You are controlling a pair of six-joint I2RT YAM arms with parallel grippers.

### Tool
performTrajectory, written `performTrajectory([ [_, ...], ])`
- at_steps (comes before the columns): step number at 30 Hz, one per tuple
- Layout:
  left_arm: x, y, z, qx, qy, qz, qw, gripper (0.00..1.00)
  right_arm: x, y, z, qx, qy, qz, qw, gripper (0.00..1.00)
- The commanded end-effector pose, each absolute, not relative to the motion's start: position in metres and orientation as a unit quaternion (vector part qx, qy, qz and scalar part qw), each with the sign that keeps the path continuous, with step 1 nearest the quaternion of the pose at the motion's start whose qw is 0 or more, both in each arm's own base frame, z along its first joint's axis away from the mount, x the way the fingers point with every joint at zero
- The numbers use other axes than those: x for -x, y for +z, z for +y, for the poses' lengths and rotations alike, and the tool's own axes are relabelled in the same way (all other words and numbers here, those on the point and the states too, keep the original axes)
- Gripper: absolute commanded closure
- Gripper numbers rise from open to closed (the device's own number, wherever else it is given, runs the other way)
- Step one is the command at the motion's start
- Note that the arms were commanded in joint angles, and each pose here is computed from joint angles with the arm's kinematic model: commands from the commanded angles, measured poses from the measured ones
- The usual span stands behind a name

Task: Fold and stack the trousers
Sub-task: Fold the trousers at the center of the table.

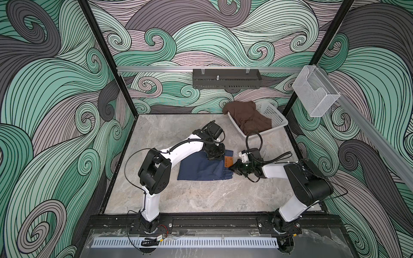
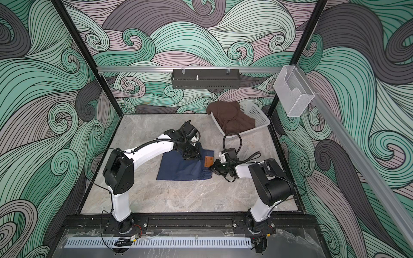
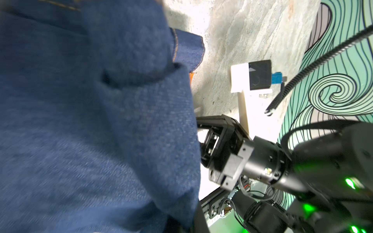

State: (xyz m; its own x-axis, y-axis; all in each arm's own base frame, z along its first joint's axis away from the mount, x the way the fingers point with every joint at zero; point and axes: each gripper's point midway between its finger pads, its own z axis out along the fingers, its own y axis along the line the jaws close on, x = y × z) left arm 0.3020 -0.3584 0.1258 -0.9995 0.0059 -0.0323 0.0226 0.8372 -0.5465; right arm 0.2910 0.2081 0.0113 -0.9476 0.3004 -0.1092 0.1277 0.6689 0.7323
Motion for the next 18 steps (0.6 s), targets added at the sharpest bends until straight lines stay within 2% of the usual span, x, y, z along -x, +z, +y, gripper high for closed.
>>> performTrajectory([
  [1, -0.311, 0.130, -0.373, -0.006, -0.295, 0.955, 0.027, 1.00, -0.265, -0.021, 0.199, -0.139, 0.347, 0.925, 0.061, 0.94],
  [18, -0.319, 0.103, -0.390, -0.011, -0.280, 0.960, 0.010, 1.00, -0.264, -0.022, 0.205, -0.135, 0.349, 0.926, 0.058, 0.94],
])
